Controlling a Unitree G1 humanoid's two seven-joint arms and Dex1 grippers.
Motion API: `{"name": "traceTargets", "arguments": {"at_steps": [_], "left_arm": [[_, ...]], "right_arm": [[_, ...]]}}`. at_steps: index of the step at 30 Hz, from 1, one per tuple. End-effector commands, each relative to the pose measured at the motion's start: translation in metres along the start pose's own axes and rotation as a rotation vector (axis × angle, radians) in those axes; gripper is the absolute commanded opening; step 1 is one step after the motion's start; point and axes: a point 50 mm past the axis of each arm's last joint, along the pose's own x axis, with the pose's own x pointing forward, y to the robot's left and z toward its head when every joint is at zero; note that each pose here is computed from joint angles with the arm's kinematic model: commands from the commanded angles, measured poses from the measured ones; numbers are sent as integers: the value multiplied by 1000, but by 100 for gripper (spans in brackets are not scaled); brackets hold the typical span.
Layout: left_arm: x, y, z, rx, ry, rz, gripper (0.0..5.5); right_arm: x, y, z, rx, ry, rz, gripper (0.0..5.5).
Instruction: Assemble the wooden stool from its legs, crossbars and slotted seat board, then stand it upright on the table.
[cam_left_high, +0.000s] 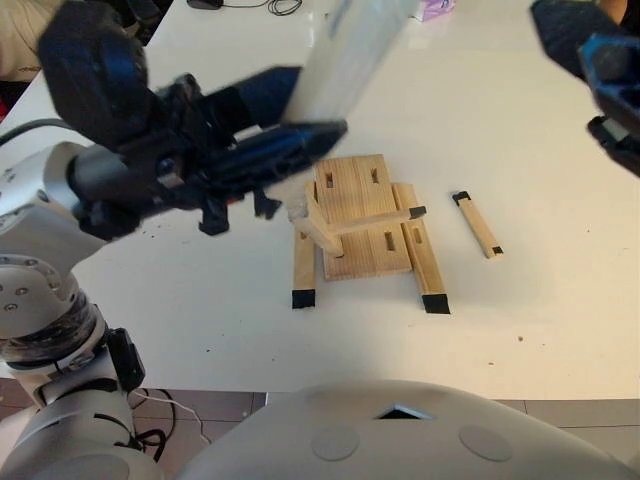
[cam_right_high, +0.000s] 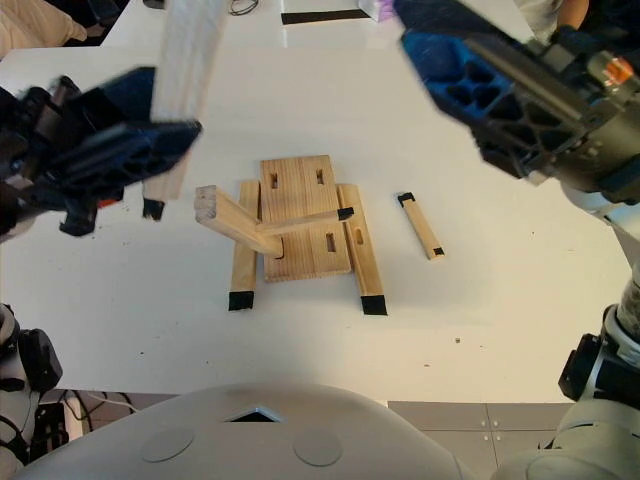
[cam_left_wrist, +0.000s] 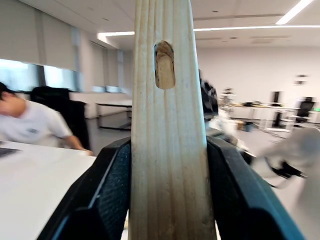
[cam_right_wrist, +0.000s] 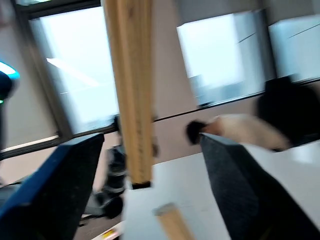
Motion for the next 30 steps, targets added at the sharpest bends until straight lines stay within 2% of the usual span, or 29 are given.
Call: {"name": "traceTargets", "arguments": {"at_steps": [1, 8, 15, 26, 30], "left_arm": [[5, -2, -4, -22, 56, -42, 205], [6, -5, -16, -28, 143, -73, 205], [8, -4, -20, -34, 160, -84, 205], [11, -4, -22, -60, 155, -104, 205], [10, -5, -24, -60, 166, -104, 205]], "right_arm": [[20, 1, -5, 34, 104, 69, 370], [29, -1, -9, 28, 143, 95, 370], [33, 0, -11, 18, 174, 116, 370], [29, 2, -24, -22, 271, 158, 218], [27, 1, -21, -43, 267, 149, 209]]}}
